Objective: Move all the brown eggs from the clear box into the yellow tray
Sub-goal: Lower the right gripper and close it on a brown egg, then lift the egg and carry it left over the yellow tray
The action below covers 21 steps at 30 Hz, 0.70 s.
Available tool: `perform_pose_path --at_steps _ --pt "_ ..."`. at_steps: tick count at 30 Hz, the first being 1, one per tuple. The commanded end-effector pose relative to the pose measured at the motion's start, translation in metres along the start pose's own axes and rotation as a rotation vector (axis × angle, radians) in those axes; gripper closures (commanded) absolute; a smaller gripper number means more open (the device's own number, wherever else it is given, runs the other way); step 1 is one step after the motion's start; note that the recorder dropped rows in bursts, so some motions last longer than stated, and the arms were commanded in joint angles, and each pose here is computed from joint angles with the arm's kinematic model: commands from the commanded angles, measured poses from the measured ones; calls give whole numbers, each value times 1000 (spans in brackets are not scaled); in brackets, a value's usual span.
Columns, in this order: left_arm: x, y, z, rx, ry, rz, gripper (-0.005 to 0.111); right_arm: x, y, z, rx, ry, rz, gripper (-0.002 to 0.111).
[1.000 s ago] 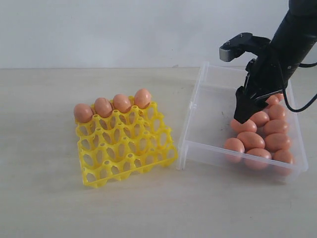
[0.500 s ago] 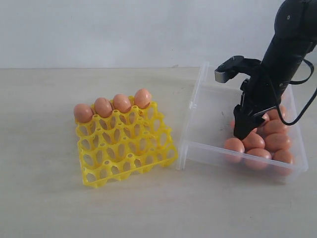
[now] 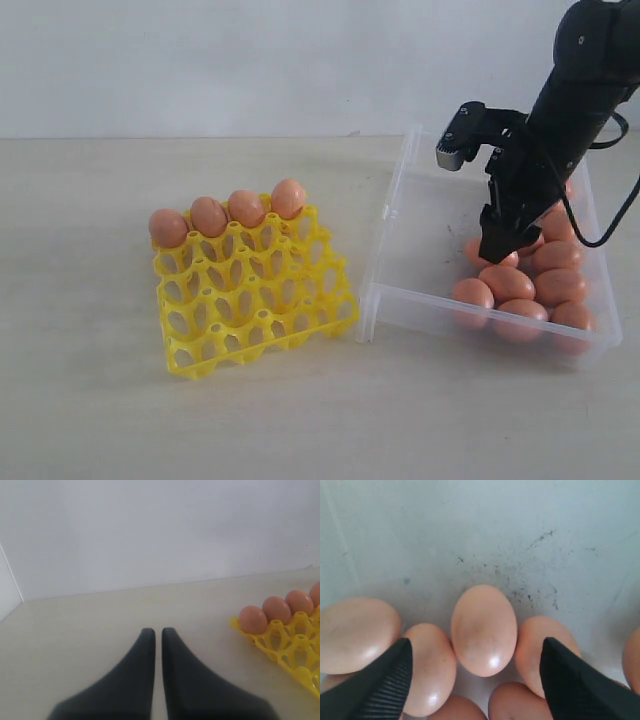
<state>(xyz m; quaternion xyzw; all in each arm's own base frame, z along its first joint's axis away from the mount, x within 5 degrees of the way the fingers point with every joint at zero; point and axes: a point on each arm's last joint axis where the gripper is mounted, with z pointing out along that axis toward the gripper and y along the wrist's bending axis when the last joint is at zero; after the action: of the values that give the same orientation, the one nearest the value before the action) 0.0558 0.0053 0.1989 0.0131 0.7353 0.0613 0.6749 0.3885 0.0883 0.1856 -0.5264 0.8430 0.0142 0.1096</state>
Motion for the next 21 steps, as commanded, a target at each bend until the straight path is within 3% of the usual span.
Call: perform_pose_path --at_steps 1,12,16,19,21 --pt "1 0 0 6 0 -5 103 1 -3 13 -9 18 -13 45" --pt "1 0 0 6 0 -5 103 2 -7 36 -10 25 -14 50" --pt "1 0 0 6 0 -5 103 0 -9 36 18 5 -13 71" --pt "1 0 0 6 0 -5 103 -3 -13 36 60 -32 5 108" --pt "1 0 0 6 0 -5 103 -13 -17 34 79 -164 119 108"
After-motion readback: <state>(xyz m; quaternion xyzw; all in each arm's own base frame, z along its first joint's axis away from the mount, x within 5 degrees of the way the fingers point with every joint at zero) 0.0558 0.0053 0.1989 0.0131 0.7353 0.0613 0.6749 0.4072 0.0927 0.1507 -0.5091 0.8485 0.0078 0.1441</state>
